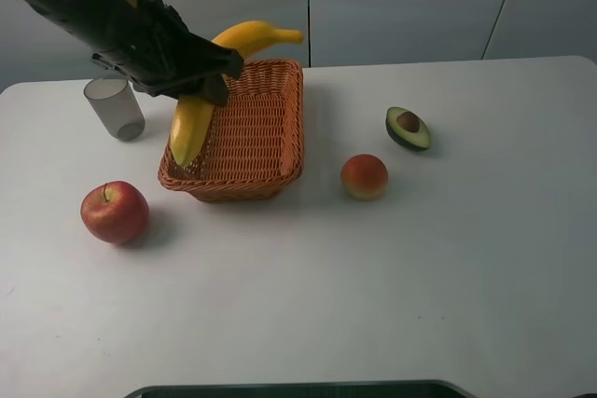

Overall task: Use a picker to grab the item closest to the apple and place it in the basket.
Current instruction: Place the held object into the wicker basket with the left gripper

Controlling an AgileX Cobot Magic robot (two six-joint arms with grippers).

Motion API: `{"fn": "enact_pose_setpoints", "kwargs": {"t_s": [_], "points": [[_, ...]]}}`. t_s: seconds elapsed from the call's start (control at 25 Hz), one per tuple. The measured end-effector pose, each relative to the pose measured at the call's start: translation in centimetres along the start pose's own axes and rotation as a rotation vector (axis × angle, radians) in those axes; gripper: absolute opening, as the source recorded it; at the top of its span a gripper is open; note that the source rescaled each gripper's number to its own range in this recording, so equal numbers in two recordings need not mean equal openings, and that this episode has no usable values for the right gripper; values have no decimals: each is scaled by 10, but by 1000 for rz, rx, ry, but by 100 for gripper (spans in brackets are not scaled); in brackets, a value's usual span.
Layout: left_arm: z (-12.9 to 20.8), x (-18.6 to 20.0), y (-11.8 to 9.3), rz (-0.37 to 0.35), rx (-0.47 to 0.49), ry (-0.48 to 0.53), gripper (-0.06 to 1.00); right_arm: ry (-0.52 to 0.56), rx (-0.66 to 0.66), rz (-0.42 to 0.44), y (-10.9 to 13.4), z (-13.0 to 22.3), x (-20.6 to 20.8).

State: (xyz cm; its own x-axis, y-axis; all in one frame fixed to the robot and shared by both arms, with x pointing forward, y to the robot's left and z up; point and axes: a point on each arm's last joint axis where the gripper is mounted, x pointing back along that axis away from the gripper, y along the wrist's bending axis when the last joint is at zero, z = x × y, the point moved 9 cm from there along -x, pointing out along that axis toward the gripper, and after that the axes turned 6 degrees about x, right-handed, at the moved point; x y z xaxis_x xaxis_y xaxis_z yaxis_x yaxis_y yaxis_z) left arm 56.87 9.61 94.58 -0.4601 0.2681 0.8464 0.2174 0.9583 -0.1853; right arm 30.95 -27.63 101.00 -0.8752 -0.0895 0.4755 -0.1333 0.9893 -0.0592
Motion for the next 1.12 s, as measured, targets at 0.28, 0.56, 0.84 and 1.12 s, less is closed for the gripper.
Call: {"fn": "enact_pose_setpoints", "kwargs": {"t_s": [0.28, 0.56, 0.84, 1.12], "points": [[-25, -31, 5, -69, 132, -50, 1, 0, 0, 0, 0, 0, 0], [-18, -68, 20, -149, 235, -37, 1, 0, 0, 0, 0, 0, 0], [-18, -82, 26, -182, 259, -56, 1, 0, 0, 0, 0, 0, 0], [-26, -82, 21, -148, 242, -94, 84, 0, 0, 0, 0, 0, 0]]}}
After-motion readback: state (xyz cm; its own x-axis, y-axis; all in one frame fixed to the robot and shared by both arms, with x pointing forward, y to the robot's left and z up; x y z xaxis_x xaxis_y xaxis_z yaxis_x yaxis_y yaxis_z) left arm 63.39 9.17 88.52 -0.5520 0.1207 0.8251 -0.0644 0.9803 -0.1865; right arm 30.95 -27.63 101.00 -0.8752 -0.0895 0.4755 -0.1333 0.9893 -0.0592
